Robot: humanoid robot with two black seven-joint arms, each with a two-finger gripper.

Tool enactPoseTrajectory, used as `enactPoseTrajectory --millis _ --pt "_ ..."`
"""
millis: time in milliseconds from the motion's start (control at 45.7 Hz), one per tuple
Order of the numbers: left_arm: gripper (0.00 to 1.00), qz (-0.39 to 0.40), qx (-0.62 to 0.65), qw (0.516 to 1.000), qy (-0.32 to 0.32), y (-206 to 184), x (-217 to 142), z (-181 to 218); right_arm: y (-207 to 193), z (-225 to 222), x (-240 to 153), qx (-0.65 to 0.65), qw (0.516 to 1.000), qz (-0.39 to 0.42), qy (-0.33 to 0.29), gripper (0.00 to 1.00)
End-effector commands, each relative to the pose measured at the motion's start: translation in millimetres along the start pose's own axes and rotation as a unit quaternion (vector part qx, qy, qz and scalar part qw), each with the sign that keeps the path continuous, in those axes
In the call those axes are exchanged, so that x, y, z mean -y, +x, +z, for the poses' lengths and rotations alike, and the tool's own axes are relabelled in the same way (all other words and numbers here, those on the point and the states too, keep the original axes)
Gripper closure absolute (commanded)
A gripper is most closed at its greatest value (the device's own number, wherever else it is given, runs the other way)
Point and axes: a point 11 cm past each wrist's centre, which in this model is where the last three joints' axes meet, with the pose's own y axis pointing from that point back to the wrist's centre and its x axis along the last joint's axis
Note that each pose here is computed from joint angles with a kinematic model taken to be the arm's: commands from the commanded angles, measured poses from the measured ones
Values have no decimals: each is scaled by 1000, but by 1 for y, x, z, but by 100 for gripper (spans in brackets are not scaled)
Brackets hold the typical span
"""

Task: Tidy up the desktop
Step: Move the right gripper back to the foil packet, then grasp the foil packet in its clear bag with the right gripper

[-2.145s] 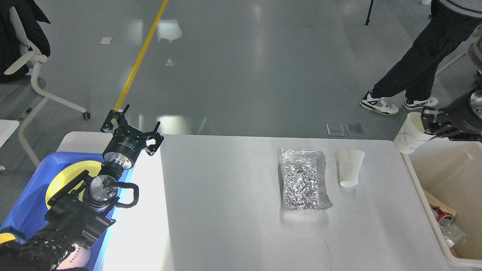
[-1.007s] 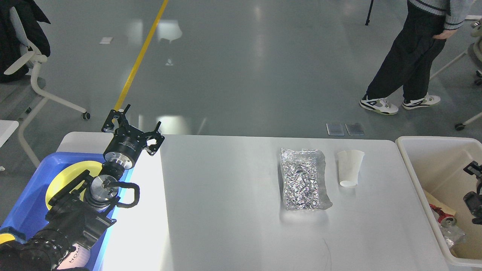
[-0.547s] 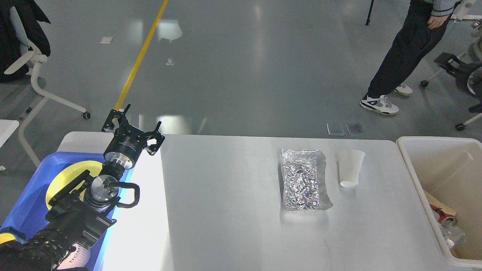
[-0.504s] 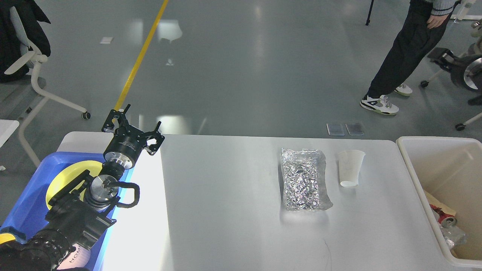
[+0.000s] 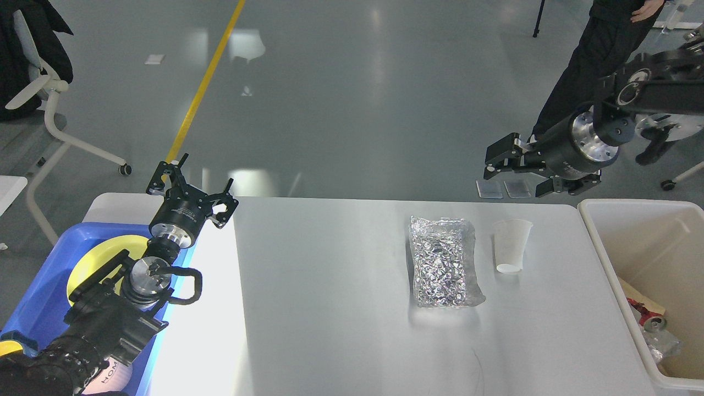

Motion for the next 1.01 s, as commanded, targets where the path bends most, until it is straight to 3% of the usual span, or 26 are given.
enactPoseTrajectory --millis 0,153,350,569,985 --pt "2 0 0 1000 0 0 0 0 -32 -28 8 -45 998 -53 -2 0" --pt "2 0 0 1000 0 0 0 0 -38 -32 26 -60 996 -60 -14 0" --pt "2 0 0 1000 -1 0 0 0 -64 9 77 0 996 -83 -28 0" --pt "2 0 0 1000 0 0 0 0 -75 47 136 48 996 -54 -46 0" --pt "2 -6 -1 1000 0 -1 0 0 -96 79 183 101 993 -44 -51 0"
